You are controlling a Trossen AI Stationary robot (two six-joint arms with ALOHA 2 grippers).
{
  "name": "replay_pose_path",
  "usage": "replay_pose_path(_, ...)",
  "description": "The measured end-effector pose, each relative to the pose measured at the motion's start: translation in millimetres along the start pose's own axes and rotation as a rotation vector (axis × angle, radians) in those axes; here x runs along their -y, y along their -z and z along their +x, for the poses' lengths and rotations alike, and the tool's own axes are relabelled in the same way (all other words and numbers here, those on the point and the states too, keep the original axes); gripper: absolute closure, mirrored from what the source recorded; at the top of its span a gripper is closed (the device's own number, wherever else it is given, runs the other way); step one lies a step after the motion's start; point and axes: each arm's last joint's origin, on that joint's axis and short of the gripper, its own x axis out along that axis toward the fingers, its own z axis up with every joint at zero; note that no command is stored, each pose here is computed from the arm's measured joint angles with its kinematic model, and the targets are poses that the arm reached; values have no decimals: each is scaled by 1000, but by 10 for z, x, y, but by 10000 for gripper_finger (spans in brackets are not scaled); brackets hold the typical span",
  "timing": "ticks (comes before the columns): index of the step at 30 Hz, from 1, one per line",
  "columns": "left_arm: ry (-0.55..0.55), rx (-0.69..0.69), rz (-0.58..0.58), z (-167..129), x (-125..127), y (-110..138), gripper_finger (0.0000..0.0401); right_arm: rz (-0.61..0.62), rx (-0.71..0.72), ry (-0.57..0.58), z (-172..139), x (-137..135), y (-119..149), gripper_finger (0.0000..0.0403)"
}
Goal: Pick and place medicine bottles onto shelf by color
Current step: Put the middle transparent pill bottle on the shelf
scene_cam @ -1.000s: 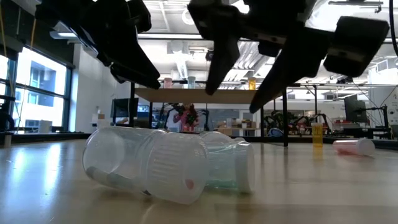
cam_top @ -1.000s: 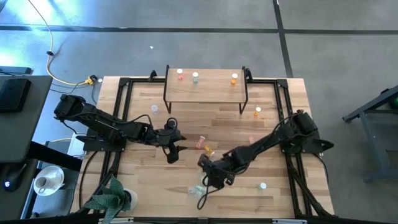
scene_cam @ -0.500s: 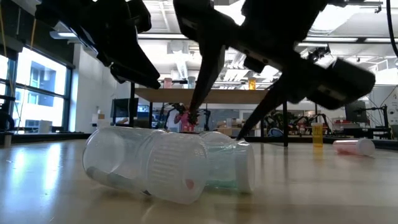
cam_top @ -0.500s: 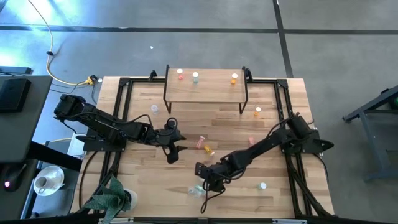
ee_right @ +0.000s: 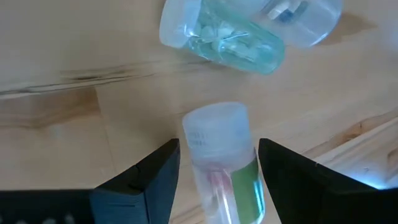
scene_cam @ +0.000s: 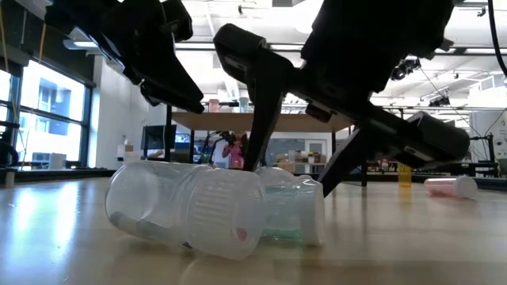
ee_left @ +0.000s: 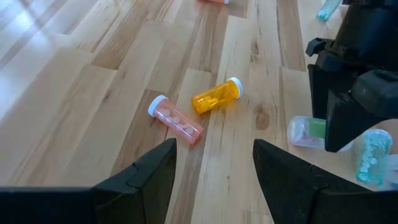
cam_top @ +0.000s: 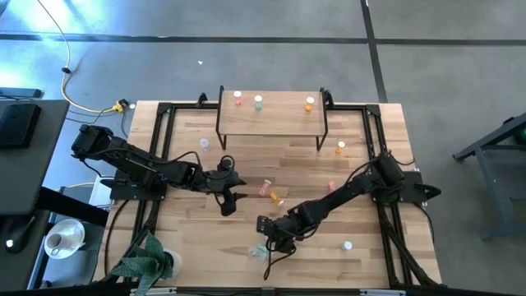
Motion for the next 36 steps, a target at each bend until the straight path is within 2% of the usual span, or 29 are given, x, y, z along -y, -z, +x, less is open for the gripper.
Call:
replay_pose_path(5,0,-1,0,0,0,1,200,-4,-5,-2,18,-6,-1,197)
replay_pose_path(14,-1,-4,1,0,-1,4,200,20,-34,19,32,-9,-4,269)
replay_pose_path(21,-1,-4,1,0,0,4,200,8,-96,62,29,-53,-85,272)
replay_pose_path(31,-1,-4,9,0,0,3,200,181,-233,228,-158,34,-94,273)
replay_pose_path(36,0,-3,24,0,0,3,200,296,-223,305,-376,161,-48,273)
